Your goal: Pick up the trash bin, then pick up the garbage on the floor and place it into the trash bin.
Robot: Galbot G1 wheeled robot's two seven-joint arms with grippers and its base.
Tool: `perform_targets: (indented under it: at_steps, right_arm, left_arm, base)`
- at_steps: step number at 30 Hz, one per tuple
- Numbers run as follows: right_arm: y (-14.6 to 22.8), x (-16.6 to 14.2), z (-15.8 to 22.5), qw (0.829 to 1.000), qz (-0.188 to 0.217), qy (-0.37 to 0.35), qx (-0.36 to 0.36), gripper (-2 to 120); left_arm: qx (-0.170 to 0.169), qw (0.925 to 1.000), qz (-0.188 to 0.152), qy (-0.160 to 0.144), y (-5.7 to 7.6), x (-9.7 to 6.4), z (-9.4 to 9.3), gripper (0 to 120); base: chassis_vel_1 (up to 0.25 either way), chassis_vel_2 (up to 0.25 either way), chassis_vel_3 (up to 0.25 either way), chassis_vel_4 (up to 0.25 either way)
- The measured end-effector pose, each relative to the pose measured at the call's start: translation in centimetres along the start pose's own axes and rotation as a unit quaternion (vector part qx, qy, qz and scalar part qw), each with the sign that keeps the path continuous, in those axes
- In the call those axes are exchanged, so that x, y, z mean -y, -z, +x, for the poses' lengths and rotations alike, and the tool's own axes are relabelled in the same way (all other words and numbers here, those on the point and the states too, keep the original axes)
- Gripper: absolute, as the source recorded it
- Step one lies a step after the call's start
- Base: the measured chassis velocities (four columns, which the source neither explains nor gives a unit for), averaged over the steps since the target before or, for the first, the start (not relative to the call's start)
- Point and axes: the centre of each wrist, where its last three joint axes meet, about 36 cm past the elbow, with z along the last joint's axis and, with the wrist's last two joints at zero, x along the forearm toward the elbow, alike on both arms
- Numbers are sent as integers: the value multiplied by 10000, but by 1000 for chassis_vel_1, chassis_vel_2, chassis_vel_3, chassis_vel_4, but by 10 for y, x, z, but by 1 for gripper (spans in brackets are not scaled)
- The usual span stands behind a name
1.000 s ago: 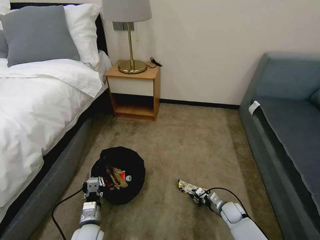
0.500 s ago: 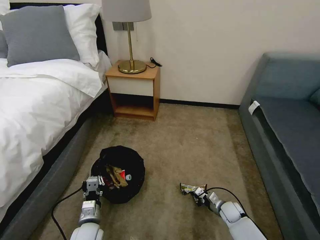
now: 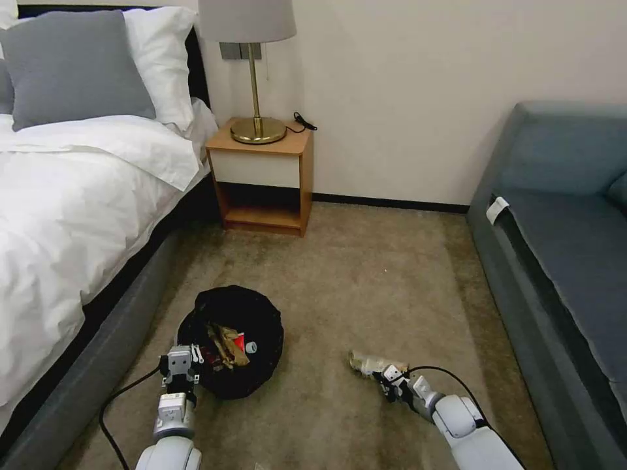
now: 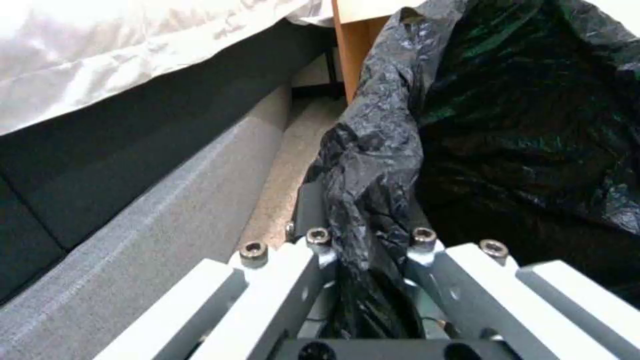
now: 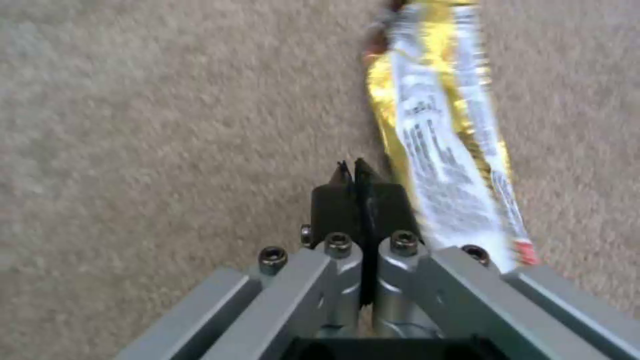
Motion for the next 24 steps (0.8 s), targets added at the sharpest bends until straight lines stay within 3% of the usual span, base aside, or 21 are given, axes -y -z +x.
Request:
perform_targets:
  at_steps: [18, 24]
  right_arm:
    - [1, 4, 6, 9997, 4, -165, 163, 1]
    - [6, 8, 11, 9996, 46, -175, 209, 25]
  left_arm:
    - [17, 10000, 14, -7, 1, -1, 4, 4]
    - [28, 10000, 18, -10, 2, 0, 5, 4]
  base:
    - [0, 0, 0, 0]
    - [0, 0, 0, 0]
